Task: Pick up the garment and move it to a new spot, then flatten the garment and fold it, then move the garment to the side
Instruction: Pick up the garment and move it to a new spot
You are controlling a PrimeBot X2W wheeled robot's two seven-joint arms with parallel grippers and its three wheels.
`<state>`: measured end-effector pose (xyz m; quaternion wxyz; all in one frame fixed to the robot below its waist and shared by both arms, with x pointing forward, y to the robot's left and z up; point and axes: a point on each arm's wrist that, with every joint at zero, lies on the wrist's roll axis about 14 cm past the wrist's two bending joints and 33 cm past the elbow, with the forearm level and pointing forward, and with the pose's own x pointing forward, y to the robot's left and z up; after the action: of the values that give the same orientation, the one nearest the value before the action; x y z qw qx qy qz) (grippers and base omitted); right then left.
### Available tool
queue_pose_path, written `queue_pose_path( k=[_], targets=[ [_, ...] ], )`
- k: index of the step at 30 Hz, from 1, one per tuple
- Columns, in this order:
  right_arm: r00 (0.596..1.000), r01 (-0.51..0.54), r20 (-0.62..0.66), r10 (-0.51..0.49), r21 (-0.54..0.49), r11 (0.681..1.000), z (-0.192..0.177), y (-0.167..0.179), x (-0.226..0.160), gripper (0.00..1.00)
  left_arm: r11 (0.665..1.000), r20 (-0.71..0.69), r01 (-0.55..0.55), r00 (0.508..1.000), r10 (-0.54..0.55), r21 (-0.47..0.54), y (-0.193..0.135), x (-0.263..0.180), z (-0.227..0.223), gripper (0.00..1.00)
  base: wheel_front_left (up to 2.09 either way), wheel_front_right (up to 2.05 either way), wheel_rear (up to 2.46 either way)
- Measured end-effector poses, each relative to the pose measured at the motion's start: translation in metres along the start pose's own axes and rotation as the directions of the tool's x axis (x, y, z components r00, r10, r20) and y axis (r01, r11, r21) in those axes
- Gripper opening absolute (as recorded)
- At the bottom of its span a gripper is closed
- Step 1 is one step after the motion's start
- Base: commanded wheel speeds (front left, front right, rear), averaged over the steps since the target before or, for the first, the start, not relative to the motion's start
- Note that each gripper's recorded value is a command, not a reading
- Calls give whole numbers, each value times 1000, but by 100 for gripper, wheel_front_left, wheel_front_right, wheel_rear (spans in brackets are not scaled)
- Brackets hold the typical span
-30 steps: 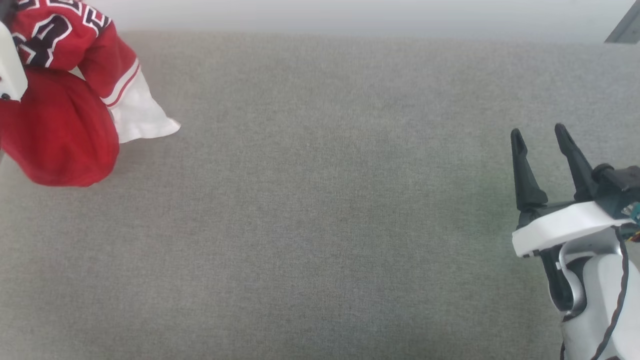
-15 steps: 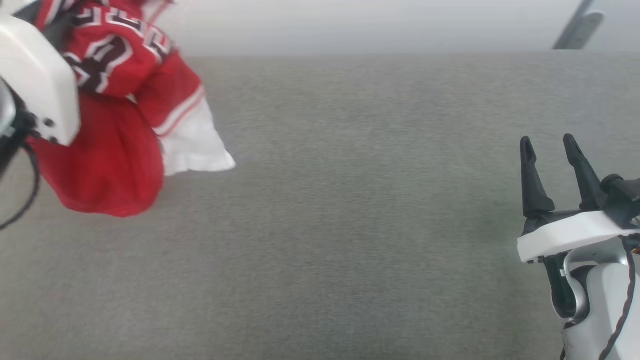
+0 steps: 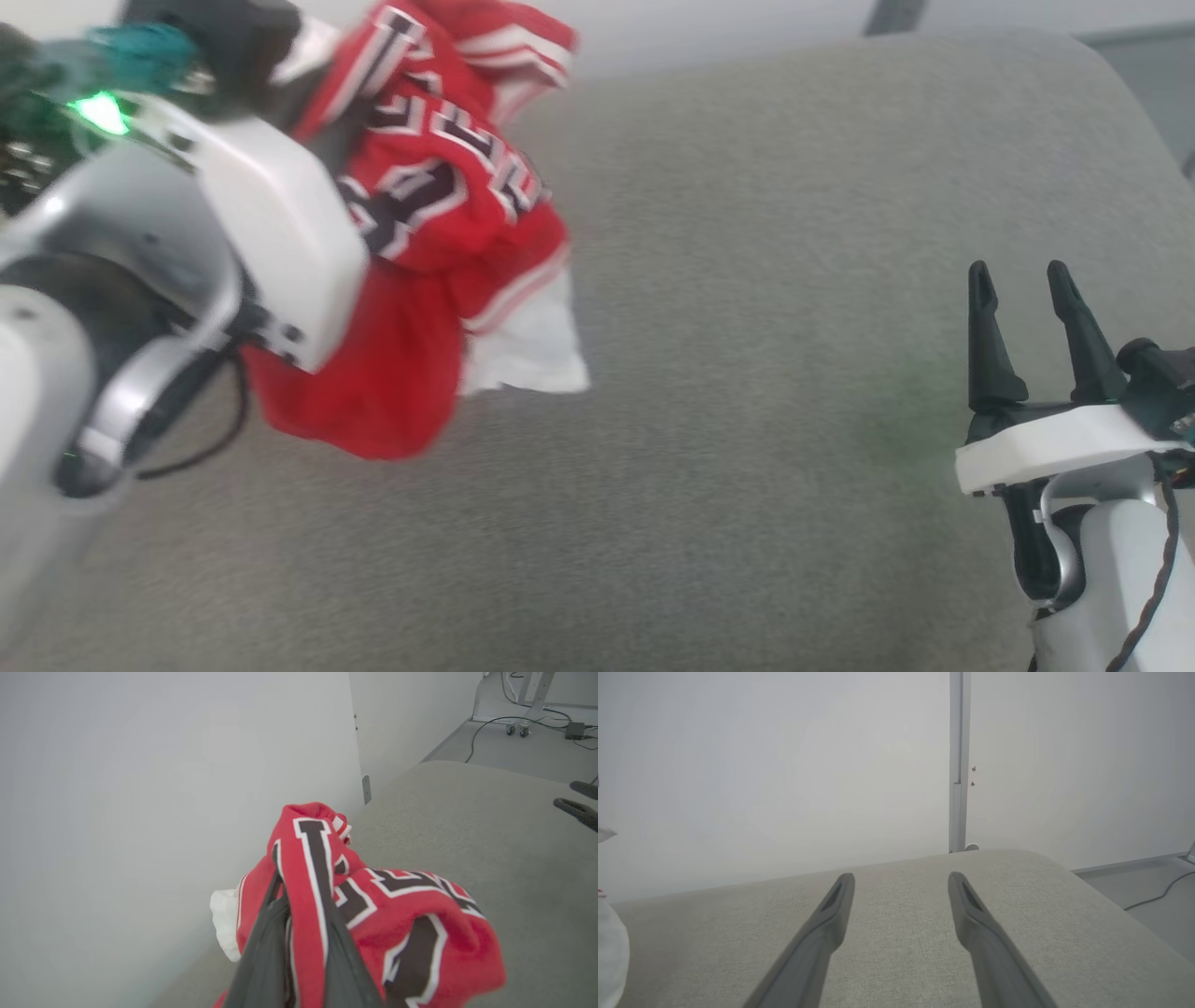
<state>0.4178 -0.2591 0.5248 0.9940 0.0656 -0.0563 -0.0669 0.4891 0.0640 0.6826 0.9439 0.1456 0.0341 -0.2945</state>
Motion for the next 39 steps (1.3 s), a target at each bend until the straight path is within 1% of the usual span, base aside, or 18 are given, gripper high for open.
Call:
queue_pose_path(
  k=[1, 4, 6, 10, 13, 17, 19, 21, 25, 32, 33, 34, 35, 39],
  targets=[
    [1000, 26, -5, -26, -3, 1000, -2, -9, -5, 100, 998, -7, 54, 999, -54, -10, -17, 12, -4, 0, 0, 0, 0],
    [998, 59, -24, -59, -4, 998, -9, -19, -11, 100, 993, -44, 114, 992, -115, -41, -37, 29, -21, 0, 0, 0, 0],
    [997, 73, -39, -73, -2, 997, -15, -23, -14, 100, 987, -99, 139, 984, -147, -78, -48, 38, -44, 0, 0, 0, 0],
    [994, 89, -66, -88, 3, 996, -27, -26, -17, 100, 971, -225, 169, 953, -205, -169, -66, 51, -99, 0, 0, 0, 0],
    [993, 89, -82, -88, 8, 996, -33, -25, -17, 100, 960, -312, 170, 920, -235, -222, -76, 54, -140, 0, 0, 0, 0],
    [993, 78, -90, -77, 11, 997, -38, -20, -13, 100, 950, -431, 151, 863, -262, -274, -85, 50, -193, 0, 0, 0, 0],
    [993, 71, -94, -69, 14, 997, -39, -18, -12, 100, 947, -473, 145, 838, -272, -287, -87, 48, -212, 0, 0, 0, 0],
    [993, 66, -96, -64, 16, 998, -41, -16, -10, 100, 939, -521, 134, 802, -290, -317, -91, 43, -233, 0, 0, 0, 0],
    [994, 52, -101, -50, 18, 998, -44, -11, -7, 100, 932, -580, 128, 752, -314, -339, -98, 38, -261, 0, 0, 0, 0],
    [994, 43, -102, -41, 19, 999, -45, -8, -3, 100, 925, -610, 113, 721, -328, -364, -102, 39, -278, 0, 0, 0, 0],
    [994, 43, -102, -41, 20, 999, -44, -7, -3, 100, 924, -609, 113, 721, -330, -366, -102, 39, -278, 41, 0, 0, 0],
    [994, 43, -101, -41, 22, 999, -44, -7, -3, 100, 923, -606, 111, 724, -329, -368, -102, 40, -279, 93, 0, 0, 0],
    [994, 42, -98, -40, 22, 999, -43, -7, -3, 100, 922, -601, 109, 729, -328, -372, -102, 40, -278, 100, 0, 0, 0],
    [996, 29, -87, -27, 24, 999, -40, -3, -2, 100, 918, -551, 111, 770, -321, -380, -101, 40, -267, 100, 0, 0, 0]
  ],
)
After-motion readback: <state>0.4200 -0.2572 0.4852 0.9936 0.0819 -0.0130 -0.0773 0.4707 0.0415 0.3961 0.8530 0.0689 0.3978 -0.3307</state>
